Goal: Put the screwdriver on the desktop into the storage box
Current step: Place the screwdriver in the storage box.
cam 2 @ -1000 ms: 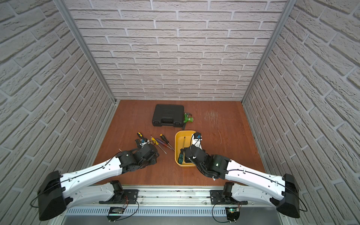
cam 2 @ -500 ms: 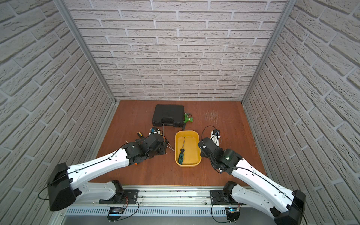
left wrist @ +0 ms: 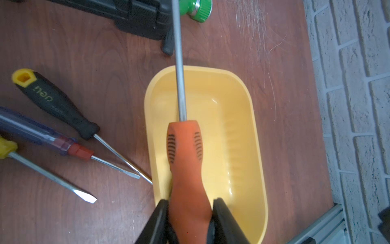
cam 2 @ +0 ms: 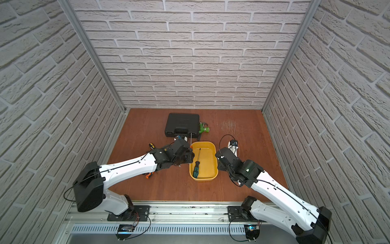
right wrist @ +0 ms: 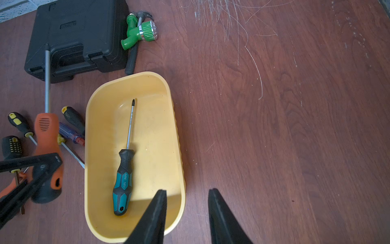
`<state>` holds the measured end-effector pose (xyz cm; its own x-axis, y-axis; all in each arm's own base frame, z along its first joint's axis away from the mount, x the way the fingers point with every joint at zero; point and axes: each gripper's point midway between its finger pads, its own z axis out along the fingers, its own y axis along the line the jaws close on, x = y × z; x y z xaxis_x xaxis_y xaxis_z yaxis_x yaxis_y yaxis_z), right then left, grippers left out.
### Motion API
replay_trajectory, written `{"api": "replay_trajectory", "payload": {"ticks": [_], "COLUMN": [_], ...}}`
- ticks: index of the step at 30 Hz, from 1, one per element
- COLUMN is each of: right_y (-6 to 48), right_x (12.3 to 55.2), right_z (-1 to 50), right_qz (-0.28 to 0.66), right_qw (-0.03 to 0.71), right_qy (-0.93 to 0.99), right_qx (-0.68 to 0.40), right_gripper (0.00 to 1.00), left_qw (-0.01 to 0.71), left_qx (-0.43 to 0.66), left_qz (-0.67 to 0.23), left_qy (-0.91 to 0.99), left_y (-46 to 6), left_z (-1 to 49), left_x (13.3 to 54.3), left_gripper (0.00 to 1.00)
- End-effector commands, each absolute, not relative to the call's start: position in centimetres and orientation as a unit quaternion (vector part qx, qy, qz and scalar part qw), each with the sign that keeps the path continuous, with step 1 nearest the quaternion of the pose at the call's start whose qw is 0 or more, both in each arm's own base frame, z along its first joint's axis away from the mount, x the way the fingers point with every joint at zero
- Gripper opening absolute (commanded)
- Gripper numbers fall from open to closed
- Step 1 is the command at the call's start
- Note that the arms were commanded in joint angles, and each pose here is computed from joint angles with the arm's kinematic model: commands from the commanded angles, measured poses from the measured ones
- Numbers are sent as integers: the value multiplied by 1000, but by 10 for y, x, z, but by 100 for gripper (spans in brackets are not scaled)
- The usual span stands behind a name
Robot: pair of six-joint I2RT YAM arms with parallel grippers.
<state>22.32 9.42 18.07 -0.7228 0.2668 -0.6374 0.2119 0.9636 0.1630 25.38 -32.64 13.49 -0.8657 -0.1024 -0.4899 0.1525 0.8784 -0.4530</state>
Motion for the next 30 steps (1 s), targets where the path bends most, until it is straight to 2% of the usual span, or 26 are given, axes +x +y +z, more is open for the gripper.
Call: {"api": "replay_trajectory", "payload": {"ticks": [1, 8, 16, 25, 30], "right_y": [89, 84, 82, 86, 86], "right_x": [223, 219, 215, 217, 218], "right_z": [181, 180, 178, 176, 179], "right_qz": [34, 37, 41, 48, 50], "right_qw": [349, 347, 341, 337, 339], "right_qy": [927, 927, 928, 929, 929], "right_qx": [134, 139, 143, 144, 144], "right_gripper": [38, 35, 34, 33, 33], "left_qw": [262, 223, 189, 171, 179], "left_qx": [31, 95, 81, 75, 68], "left_qz": [-277, -263, -249, -264, -269], "left_qy": [924, 934, 947, 946, 944], "left_y": [-355, -393, -395, -411, -409], "left_z": [145, 114, 81, 73, 87], "left_x": [256, 237, 232, 223, 210], "left_gripper": [0, 0, 0, 0, 0]}}
